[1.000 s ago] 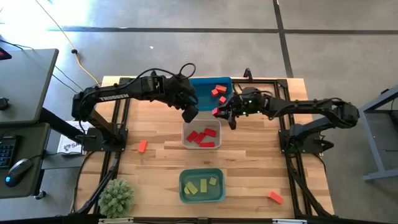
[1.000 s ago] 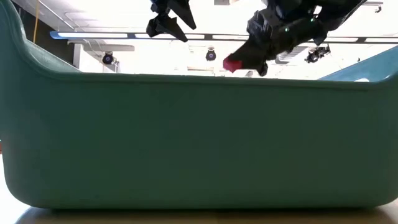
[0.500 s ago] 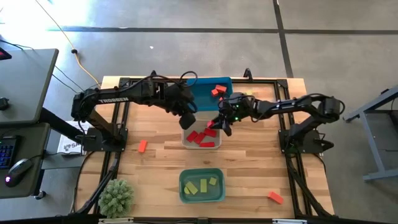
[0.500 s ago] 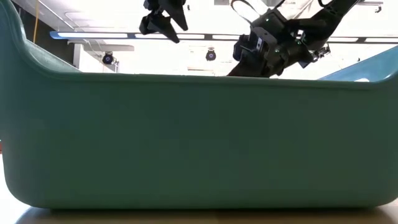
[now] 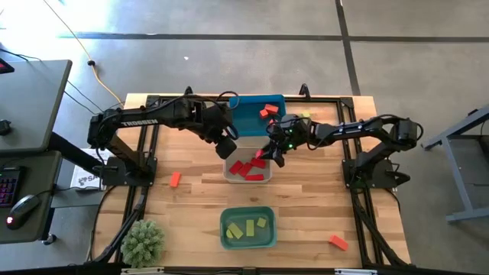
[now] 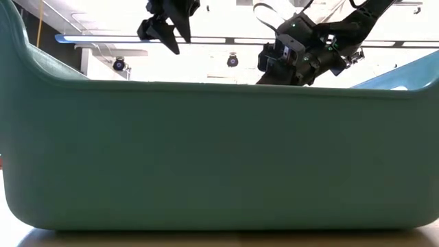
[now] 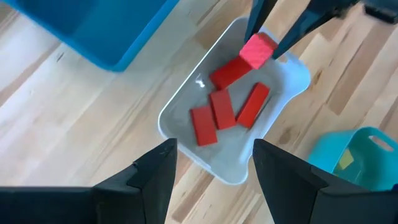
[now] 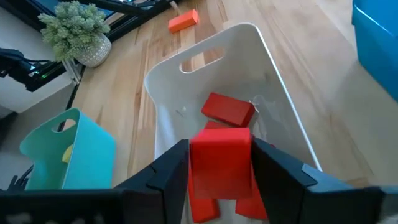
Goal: Sort & place blocks by color
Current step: Put the red block into the gray bin, then put the orange block into the blue bin
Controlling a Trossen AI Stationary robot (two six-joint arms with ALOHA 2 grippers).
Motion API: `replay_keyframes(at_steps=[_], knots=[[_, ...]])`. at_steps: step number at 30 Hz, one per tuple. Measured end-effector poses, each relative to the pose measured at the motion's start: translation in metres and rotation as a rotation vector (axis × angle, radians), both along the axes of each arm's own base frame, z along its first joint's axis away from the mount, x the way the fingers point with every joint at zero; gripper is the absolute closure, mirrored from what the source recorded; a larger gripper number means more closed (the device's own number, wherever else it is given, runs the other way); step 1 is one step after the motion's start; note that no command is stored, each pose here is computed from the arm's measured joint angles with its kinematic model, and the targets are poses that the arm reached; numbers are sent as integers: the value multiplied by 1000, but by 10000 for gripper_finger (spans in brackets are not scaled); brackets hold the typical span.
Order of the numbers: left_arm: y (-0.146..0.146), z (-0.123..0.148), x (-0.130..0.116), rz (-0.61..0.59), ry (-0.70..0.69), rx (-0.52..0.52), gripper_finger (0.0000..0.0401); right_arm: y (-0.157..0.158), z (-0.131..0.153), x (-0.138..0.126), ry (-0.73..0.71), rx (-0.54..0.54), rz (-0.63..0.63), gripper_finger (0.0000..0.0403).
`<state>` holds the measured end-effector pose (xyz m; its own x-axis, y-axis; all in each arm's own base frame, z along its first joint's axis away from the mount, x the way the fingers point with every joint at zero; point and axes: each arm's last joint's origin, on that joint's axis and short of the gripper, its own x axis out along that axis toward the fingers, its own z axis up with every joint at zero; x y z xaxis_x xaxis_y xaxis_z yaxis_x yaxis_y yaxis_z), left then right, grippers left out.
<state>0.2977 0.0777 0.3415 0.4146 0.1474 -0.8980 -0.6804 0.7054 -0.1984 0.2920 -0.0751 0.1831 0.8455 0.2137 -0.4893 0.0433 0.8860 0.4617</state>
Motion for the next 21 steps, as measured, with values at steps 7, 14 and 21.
replay_keyframes(at_steps=[7,14,21], knots=[[-2,-4,-8,68,78,-52,201,-1,1,1,-10,-22,-18,225],[-10,-7,-18,255,175,-145,201,-9,3,0,-39,-42,-54,224],[-33,-9,-25,294,284,-176,201,-18,4,-3,-54,-69,-29,223]])
